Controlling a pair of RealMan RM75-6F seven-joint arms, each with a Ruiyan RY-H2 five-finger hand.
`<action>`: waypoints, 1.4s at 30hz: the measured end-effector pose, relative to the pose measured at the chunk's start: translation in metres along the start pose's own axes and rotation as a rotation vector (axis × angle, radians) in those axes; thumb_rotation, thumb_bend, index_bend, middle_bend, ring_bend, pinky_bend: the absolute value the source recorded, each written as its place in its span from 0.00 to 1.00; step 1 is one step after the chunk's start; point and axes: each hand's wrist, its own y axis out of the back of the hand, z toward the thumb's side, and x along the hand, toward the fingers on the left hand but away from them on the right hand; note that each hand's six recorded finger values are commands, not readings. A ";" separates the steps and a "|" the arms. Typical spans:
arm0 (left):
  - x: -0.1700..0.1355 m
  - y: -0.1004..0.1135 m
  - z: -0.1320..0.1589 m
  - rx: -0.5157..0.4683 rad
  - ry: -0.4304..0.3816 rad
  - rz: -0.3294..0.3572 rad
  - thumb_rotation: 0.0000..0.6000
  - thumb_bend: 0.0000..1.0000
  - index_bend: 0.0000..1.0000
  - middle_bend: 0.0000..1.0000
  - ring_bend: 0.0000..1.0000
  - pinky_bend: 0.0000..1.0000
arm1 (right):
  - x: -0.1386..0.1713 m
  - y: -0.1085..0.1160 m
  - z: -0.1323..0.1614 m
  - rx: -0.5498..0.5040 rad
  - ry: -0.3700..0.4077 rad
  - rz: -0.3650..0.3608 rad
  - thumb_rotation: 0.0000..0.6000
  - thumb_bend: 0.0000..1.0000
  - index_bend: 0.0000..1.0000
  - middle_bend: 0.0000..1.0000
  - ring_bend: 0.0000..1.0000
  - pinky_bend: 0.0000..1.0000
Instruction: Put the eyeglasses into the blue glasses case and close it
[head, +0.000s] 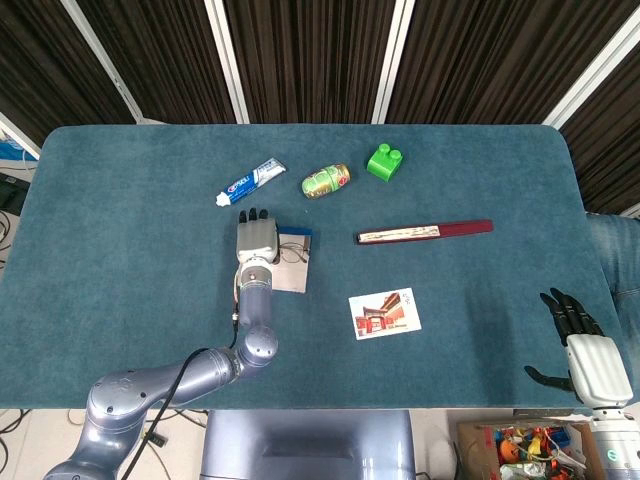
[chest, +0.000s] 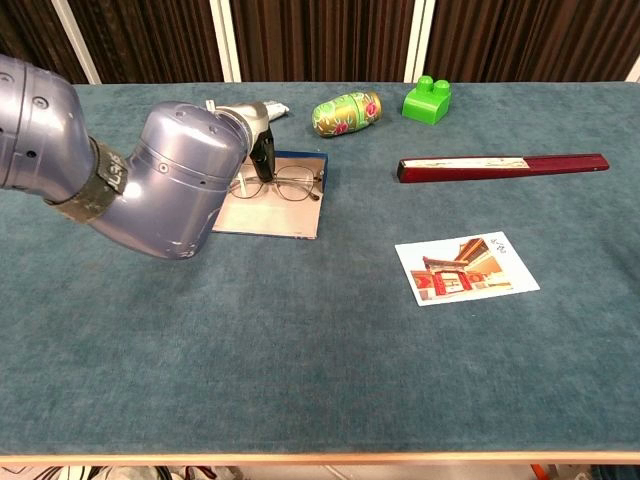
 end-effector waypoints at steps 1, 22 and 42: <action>0.000 0.000 0.000 0.000 0.002 0.002 1.00 0.45 0.58 0.13 0.00 0.00 | 0.000 0.000 0.000 -0.001 -0.001 0.000 1.00 0.06 0.02 0.00 0.03 0.18; 0.006 -0.003 0.000 -0.005 0.026 -0.001 1.00 0.45 0.43 0.12 0.00 0.00 | 0.000 0.000 -0.001 -0.006 -0.007 0.006 1.00 0.06 0.02 0.00 0.03 0.18; -0.001 -0.002 0.005 -0.005 0.012 0.010 1.00 0.44 0.37 0.12 0.00 0.00 | 0.000 0.000 0.000 -0.008 -0.006 0.011 1.00 0.07 0.02 0.00 0.03 0.18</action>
